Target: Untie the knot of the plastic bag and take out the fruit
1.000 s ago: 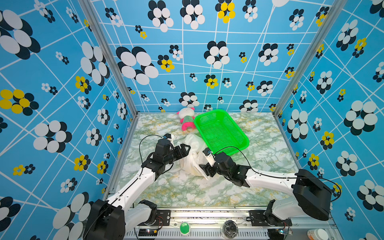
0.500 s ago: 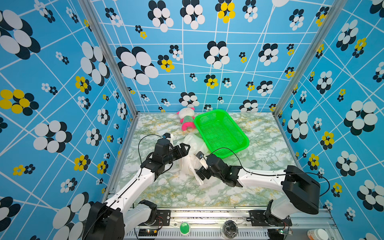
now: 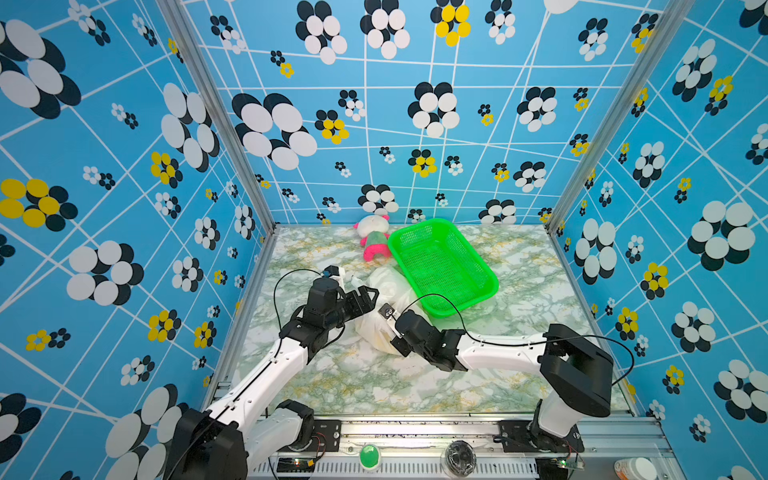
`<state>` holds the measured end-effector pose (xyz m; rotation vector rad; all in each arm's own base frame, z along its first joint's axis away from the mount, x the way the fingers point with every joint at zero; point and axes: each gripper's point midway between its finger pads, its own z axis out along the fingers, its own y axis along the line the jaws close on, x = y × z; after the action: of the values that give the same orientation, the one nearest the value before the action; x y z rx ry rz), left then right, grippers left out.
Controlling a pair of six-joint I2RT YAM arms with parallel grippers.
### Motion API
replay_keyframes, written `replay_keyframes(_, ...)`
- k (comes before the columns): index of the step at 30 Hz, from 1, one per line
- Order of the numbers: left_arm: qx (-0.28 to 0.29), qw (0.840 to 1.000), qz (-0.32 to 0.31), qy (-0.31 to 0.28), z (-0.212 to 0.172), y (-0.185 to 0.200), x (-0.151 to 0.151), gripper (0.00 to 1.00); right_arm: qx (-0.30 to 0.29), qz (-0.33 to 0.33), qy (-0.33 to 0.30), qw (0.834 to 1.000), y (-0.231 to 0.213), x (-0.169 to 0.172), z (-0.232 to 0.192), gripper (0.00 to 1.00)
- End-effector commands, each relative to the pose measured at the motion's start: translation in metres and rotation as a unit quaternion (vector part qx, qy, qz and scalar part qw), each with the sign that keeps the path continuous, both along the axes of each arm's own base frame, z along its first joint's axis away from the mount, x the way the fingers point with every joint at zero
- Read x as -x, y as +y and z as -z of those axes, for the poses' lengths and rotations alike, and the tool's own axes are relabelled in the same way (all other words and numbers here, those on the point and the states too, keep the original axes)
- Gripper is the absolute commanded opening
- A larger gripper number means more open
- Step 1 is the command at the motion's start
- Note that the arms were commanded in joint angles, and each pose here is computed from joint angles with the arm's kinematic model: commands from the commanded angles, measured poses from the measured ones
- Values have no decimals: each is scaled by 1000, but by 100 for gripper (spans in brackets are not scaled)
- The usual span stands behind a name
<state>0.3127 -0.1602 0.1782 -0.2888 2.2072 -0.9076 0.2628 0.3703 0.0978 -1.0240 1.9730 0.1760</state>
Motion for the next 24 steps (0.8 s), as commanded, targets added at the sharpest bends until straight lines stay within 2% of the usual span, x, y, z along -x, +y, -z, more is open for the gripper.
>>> replay_keyframes(1, 0, 1000, 13, -2, -2, -5, 1, 87, -36, -40, -9, 999, -1, 13, -15, 0)
replay_keyframes(5, 4, 1000, 22, 3, -1, -9, 0, 86, -56, -58, -47, 996, -7, 17, -19, 0)
replay_keyframes(8, 3, 1000, 24, 9, 2, -10, -1, 85, -54, -109, -58, 991, -3, 29, -11, 0)
replay_keyframes(14, 7, 999, 39, 24, 8, -19, -4, 80, -33, -102, -53, 993, 1, 23, -1, 0)
replay_keyframes(20, 4, 998, 42, 46, 24, -24, -10, 78, -50, -108, -49, 992, 3, 27, -8, 0)
replay_keyframes(22, 3, 998, 49, 51, 27, -28, -13, 73, -54, -109, -49, 991, 3, 27, -10, 0)
replay_keyframes(24, -1, 997, 59, 51, 28, -32, -17, 63, -56, -112, -46, 991, 4, 29, -10, 0)
